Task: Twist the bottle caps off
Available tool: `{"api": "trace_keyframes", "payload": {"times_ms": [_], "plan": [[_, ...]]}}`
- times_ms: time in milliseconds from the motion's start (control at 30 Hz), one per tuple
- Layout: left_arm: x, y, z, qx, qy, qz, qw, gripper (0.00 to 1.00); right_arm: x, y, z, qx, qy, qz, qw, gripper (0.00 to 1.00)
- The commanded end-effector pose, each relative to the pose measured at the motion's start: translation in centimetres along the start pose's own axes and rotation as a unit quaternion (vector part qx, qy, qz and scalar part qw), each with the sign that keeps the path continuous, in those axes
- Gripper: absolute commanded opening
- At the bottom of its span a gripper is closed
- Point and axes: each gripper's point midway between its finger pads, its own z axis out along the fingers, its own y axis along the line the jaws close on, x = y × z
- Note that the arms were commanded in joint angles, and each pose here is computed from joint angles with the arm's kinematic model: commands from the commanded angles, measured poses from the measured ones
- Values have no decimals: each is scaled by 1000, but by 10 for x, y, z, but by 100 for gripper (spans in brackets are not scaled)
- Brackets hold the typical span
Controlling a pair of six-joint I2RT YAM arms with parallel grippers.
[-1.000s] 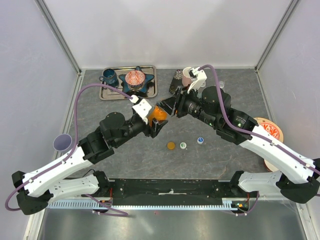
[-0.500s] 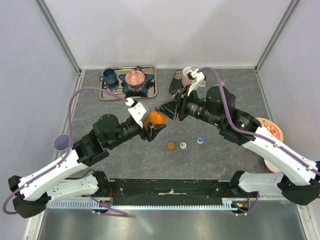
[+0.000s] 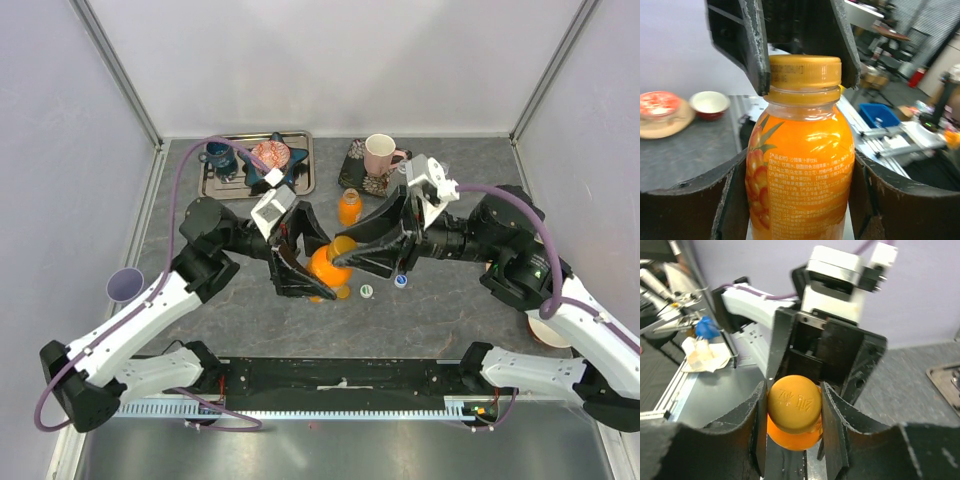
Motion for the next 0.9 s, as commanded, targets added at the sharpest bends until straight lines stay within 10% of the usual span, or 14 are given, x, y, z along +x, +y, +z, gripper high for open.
{"api": "trace_keyframes", "payload": {"times_ms": [0, 533, 767, 867], "plan": [[-24, -48, -5, 126, 12, -10, 992, 36, 31, 52, -10, -164, 55, -23, 985, 0], [-10, -36, -2, 160, 36, -39, 986, 36, 61, 63, -23, -220, 83, -43, 971, 0], [0, -23, -2, 107, 43, -8, 993, 38, 41, 42, -19, -121, 71, -31, 990, 60], [4, -22, -4, 96, 48, -11, 994, 39, 35, 36, -17, -98, 68, -28, 993, 68]]}}
